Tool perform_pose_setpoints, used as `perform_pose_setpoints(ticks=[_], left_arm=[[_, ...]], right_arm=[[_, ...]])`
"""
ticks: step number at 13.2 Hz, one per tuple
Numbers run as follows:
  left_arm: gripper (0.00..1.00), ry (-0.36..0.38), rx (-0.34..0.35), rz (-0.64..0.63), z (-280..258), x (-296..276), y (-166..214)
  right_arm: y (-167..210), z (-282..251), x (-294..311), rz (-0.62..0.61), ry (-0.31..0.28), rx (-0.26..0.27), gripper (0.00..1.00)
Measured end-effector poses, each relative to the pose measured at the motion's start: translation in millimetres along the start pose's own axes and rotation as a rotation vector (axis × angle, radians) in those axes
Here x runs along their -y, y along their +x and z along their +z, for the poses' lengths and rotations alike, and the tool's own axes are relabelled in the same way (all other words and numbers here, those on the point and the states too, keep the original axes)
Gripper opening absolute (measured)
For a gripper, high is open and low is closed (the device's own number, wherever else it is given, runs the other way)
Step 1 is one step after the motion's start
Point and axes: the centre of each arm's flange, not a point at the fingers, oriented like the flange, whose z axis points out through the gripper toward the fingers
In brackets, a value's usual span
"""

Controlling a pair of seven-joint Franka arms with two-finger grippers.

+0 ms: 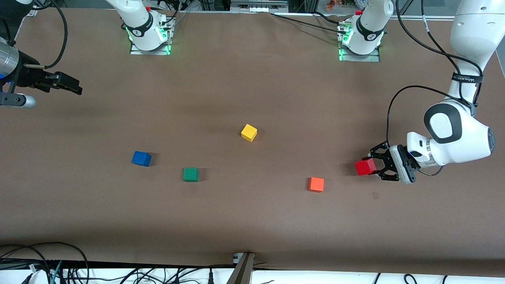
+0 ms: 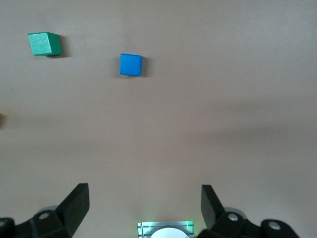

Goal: Pass red block to right arm, stack on blue
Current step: 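Lift the red cube with the left gripper while the right gripper approaches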

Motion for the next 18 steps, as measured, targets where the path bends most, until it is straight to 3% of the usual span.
perform_pose_setpoints(ticks=[2,4,6,10,14,16,18], left_arm=[[0.56,-0.083,-0.095,0.092,3.3,-4.7,15.6],[0.56,-0.189,-0.215,0.166,15.9,-8.7,37.6],[0.56,-0.265,-0.293,0.22,39.2,-12.9,59.5],[0.56,-0.346,-0.457,0.354,83.4,-43.3,122.4],[0.56,-0.341,-0.691,0.488,134.3,-63.3,166.5],[0.56,-0.329,-0.789,0.495,164.7,-76.4,184.5],[0.56,-0.292,-0.851,0.493,183.9,-90.0,204.7]], right_arm=[[-0.1,0.1,0.1,-0.002,0.0,0.001,1.0],[-4.7,5.6,0.1,-0.004,-0.004,0.053,1.0],[-6.2,9.4,1.5,-0.006,-0.003,0.079,1.0],[0.4,27.6,7.9,-0.006,0.076,0.143,1.0],[19.5,68.0,25.5,0.003,0.303,0.265,1.0],[32.5,96.9,44.5,0.013,0.486,0.336,1.0],[46.4,113.6,62.4,0.047,0.684,0.353,1.0]])
